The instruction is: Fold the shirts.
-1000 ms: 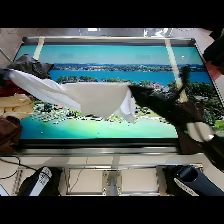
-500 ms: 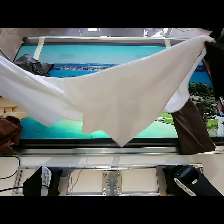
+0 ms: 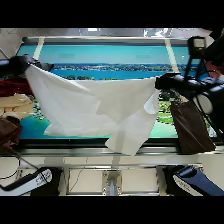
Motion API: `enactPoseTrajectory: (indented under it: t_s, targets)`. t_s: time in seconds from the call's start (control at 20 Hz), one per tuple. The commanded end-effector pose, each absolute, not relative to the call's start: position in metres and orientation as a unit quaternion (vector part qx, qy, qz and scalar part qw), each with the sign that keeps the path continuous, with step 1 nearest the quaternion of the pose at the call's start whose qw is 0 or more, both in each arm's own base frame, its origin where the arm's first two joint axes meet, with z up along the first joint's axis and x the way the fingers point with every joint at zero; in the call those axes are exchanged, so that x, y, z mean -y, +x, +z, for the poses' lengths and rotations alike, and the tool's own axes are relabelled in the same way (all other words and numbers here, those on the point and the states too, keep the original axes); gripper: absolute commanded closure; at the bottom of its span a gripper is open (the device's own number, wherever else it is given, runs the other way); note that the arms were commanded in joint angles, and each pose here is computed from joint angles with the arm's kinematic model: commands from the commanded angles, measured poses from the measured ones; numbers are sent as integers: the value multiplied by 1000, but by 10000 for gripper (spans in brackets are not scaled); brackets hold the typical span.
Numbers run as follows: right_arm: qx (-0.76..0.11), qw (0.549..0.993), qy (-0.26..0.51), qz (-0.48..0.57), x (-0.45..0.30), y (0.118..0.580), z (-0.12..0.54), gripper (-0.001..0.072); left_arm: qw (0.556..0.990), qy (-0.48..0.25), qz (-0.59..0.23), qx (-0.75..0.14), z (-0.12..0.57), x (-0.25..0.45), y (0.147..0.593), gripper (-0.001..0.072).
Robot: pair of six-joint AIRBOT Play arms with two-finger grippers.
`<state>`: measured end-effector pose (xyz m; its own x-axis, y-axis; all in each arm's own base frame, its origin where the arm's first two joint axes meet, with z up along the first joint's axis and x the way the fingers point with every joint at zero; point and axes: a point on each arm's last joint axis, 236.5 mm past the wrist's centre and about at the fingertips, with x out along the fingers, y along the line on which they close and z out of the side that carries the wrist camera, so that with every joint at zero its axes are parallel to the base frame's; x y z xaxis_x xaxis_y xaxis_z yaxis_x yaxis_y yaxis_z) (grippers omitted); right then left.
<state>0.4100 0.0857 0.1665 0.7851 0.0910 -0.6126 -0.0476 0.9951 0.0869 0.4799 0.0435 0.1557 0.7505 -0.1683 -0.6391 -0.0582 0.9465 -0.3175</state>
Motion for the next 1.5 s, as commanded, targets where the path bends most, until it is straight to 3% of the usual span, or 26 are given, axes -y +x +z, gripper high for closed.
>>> enactPoseTrajectory:
  t_s: [0.0, 0.2, 0.25, 0.3, 0.35, 0.45, 0.6, 0.7, 0.85, 1.0, 1.15, 1.3, 1.45]
  targets:
    - [-357, 925, 128, 13, -49, 477, 85, 704, 913, -150, 19, -379, 57, -45, 546, 701]
    - [-318, 922, 222, -9, -28, 530, 45, 685, 904, -205, 18, -373, 13, -37, 584, 683]
    - [-309, 925, 222, -11, -27, 538, 46, 474, 907, -225, 20, -356, 18, -37, 591, 483]
    - [-301, 927, 223, -10, -27, 544, 52, 212, 909, -240, 21, -340, 27, -38, 596, 116]
    - [-291, 930, 222, -6, -27, 549, 66, 125, 910, -253, 17, -329, 41, -38, 598, 15]
    - [-286, 935, 207, 4, -22, 550, 105, 125, 918, -256, 13, -302, 89, -51, 593, 10]
    - [-322, 940, 96, -56, 46, 506, 169, 141, 937, -220, 51, -267, 170, -110, 543, 11]
    - [-331, 933, 74, -123, 104, 449, 207, 180, 933, -182, 118, -287, 196, -166, 481, 11]
    - [-371, 910, 82, -168, 141, 364, 195, 180, 889, -224, 220, -334, 151, -216, 373, 12]
    - [-377, 885, 211, -172, 126, 314, 107, 181, 798, -385, 300, -354, 43, -204, 282, 12]
    - [-360, 818, 436, -103, 68, 314, 27, 182, 727, -526, 260, -357, -35, -140, 254, 13]
    - [-441, 752, 489, 20, 9, 311, -12, 182, 681, -581, 206, -395, -73, -92, 249, 14]
    - [-516, 699, 494, 45, -15, 301, -54, 182, 637, -597, 165, -460, -94, -62, 236, 14]
